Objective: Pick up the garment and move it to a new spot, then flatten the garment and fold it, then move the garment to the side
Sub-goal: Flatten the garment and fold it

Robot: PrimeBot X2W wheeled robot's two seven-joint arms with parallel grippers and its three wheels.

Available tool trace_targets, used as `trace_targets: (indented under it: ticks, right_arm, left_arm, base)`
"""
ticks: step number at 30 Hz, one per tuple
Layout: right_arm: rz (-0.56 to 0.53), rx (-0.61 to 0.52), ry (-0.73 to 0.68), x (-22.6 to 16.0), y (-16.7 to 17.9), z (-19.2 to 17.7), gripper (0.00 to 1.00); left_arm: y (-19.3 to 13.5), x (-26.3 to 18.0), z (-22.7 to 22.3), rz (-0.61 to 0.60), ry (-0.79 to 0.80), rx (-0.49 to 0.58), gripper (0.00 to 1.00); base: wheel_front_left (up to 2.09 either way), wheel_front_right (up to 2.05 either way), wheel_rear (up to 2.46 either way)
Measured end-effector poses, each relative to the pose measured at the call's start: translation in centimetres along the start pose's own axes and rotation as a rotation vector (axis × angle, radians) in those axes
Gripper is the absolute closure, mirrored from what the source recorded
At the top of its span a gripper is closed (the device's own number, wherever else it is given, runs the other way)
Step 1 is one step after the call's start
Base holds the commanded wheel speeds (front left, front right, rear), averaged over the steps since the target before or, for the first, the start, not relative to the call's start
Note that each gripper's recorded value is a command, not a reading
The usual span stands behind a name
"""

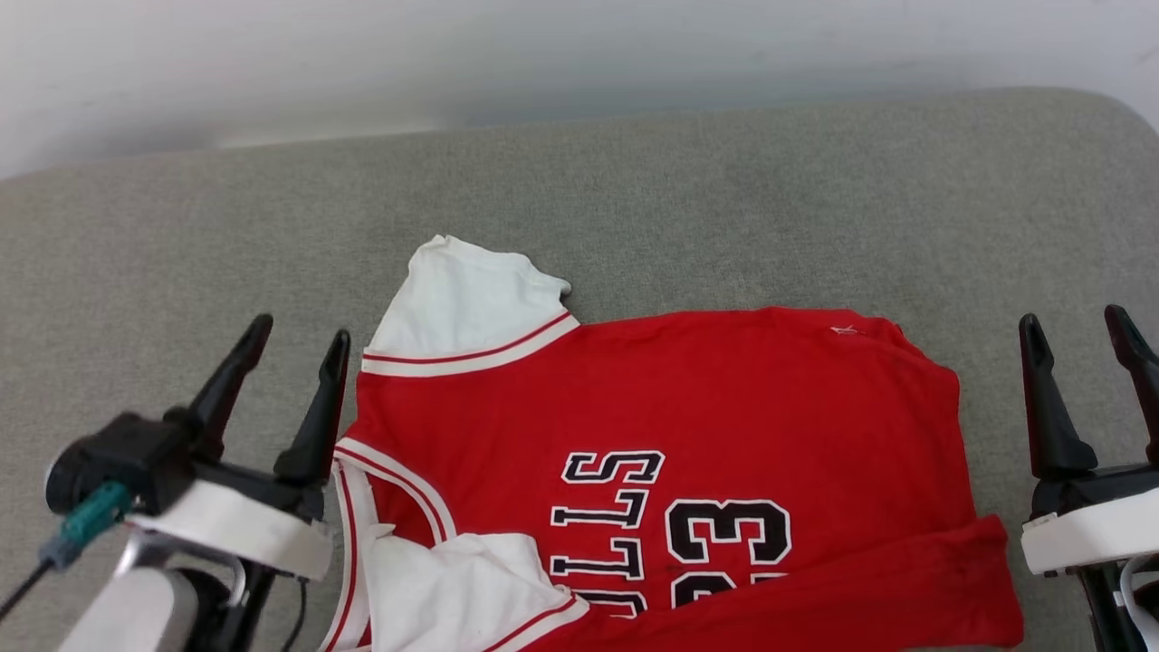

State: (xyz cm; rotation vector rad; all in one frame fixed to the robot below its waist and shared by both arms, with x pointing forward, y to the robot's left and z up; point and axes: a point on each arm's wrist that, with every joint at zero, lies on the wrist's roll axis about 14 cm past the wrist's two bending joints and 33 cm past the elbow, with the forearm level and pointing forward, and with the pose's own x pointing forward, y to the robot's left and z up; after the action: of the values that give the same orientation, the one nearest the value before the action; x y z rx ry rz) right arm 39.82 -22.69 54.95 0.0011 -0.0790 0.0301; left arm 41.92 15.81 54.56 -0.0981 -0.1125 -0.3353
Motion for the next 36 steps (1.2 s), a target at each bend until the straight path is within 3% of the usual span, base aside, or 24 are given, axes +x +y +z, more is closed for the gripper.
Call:
trace_targets:
  ticks: [8,15,20,27,35,36]
  right_arm:
    - [-0.042,-0.01,0.014,1.6,-0.9,-1.5,0.0]
    - [-0.101,-0.017,0.065,1.7,-2.4,-3.9,0.0]
    - [-0.144,-0.024,0.106,1.3,-3.5,-5.5,0.0]
    - [-0.183,-0.031,0.141,1.3,-4.5,-7.2,0.0]
    - [-0.216,-0.037,0.176,1.0,-5.3,-8.7,0.0]
    - [-0.22,-0.037,0.179,1.0,-5.4,-8.9,0.0]
  left_arm:
    - [1.1,8.7,-0.5,-0.172,0.192,0.123,0.0]
    - [3.0,14.2,-4.8,-0.21,0.539,0.139,0.0]
    - [4.0,16.0,-8.2,-0.216,0.774,0.117,0.0]
    - [4.1,14.8,-14.8,-0.246,1.121,0.064,0.0]
    - [4.3,14.5,-18.2,-0.257,1.22,0.053,0.0]
    - [4.5,14.3,-18.9,-0.256,1.235,0.07,0.3]
  base:
    - [0.0,0.0,0.0]
    - [0.0,0.0,0.0]
    - [0.0,0.0,0.0]
    - [0.0,0.0,0.0]
    - [0.0,0.0,0.0]
    - [0.0,0.0,0.0]
